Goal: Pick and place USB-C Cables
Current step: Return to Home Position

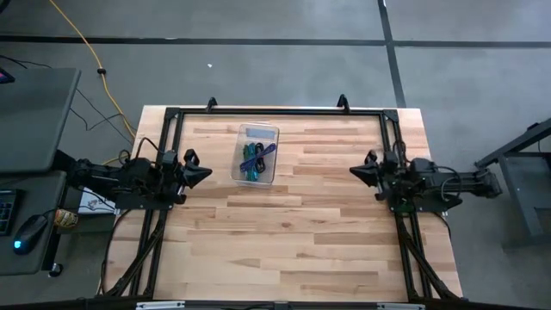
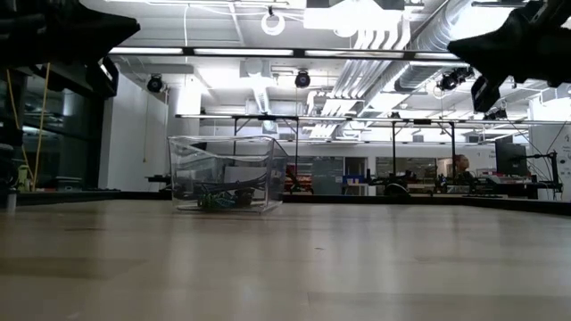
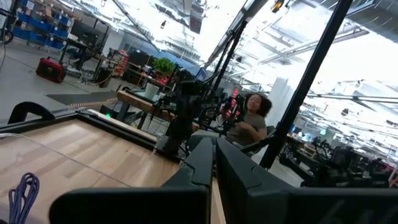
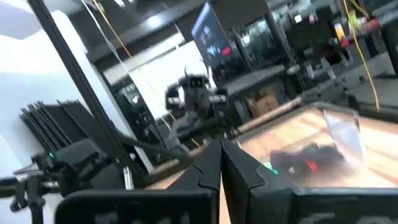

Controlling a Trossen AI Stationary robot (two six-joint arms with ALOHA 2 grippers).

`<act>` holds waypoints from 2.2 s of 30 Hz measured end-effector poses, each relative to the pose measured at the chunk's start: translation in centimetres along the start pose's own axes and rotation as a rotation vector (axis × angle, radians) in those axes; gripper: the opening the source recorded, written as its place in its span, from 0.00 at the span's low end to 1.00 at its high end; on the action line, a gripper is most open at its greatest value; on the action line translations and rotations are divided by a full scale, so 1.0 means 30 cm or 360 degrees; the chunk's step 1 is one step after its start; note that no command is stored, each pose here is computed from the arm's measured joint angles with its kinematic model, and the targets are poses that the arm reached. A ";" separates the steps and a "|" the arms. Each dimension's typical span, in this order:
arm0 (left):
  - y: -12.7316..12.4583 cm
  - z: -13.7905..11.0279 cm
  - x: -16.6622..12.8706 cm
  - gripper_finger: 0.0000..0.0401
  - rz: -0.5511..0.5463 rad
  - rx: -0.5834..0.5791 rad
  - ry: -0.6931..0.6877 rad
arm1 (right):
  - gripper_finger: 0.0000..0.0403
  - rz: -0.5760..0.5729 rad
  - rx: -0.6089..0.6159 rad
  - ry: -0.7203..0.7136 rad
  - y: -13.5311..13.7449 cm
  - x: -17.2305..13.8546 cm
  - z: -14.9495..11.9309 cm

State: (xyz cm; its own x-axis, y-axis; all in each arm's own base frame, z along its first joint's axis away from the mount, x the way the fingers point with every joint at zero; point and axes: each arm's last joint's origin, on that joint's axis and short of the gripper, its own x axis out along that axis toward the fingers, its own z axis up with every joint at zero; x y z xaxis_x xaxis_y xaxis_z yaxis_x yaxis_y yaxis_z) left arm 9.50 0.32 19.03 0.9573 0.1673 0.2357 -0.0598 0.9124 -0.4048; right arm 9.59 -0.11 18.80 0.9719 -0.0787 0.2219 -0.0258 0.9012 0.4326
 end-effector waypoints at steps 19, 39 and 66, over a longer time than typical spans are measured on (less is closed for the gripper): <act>0.000 0.000 0.000 0.00 0.0003 0.0000 -0.0002 | 0.00 -0.0107 -0.0157 0.0351 -0.029 -0.005 -0.067; 0.000 0.000 0.000 0.00 0.0003 0.0000 -0.0001 | 0.00 -0.0109 -0.0158 0.0356 -0.029 -0.005 -0.067; 0.000 -0.001 0.000 0.00 0.0003 0.0000 0.0000 | 0.00 -0.0110 -0.0158 0.0357 -0.029 -0.005 -0.067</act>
State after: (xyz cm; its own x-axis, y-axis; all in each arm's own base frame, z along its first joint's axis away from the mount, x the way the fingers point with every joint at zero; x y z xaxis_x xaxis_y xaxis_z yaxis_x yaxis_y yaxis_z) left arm 9.50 0.33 19.01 0.9572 0.1689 0.2352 -0.0614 0.9123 -0.4049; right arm 9.94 -0.03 16.62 0.9984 -0.0549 -0.0093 0.0547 0.9352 0.3498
